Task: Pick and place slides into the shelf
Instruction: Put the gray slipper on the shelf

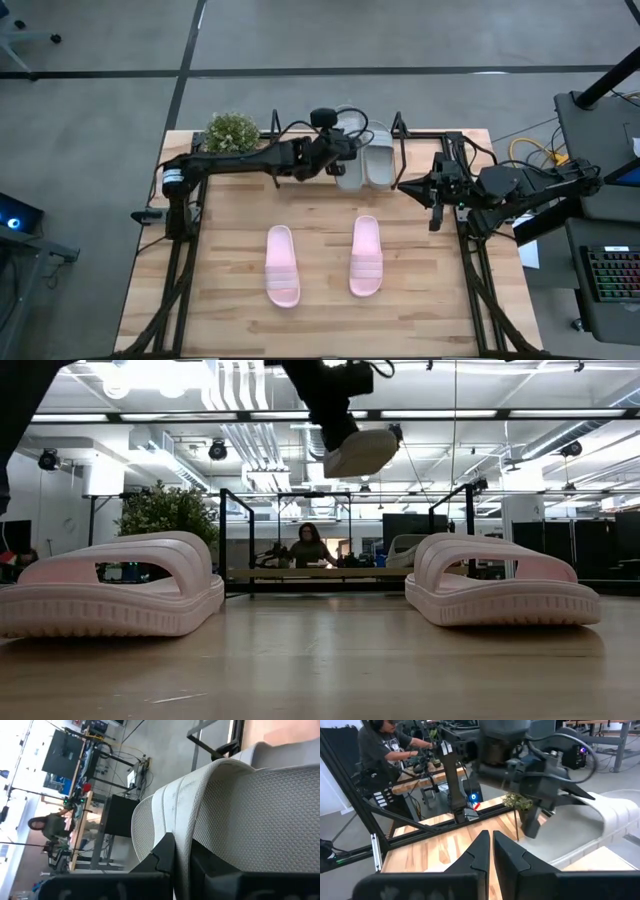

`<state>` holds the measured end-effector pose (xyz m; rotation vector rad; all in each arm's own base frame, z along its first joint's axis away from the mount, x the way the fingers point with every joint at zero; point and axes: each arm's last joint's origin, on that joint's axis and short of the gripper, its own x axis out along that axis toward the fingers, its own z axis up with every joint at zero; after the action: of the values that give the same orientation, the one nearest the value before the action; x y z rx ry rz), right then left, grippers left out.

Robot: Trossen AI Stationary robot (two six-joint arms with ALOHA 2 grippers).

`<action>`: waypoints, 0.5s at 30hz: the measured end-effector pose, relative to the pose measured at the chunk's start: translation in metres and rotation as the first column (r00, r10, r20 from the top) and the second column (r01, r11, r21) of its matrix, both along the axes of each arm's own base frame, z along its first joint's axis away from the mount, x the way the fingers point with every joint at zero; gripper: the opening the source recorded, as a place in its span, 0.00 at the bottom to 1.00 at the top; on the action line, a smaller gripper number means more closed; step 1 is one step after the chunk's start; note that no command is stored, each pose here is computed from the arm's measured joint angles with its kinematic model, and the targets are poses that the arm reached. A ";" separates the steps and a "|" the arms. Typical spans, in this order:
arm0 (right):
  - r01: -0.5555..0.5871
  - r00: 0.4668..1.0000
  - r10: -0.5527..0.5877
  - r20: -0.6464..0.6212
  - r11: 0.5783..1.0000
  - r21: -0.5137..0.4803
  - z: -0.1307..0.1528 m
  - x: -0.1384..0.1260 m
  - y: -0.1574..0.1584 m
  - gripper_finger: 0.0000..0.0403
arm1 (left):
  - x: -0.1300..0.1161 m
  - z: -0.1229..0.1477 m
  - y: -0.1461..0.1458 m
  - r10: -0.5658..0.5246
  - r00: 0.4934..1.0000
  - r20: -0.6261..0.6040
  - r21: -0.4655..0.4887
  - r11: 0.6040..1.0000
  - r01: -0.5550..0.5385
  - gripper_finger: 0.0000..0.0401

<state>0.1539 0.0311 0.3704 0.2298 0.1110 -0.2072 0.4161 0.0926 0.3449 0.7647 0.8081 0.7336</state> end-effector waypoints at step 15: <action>0.000 1.000 0.000 0.018 1.000 0.005 0.002 0.000 0.000 0.03 | 0.015 -0.043 0.057 -0.018 0.998 -0.067 -0.037 0.999 0.016 0.00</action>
<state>0.1543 0.0312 0.3721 0.2369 0.0933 -0.2052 0.4316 0.1496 0.3022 0.7659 0.8730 0.6790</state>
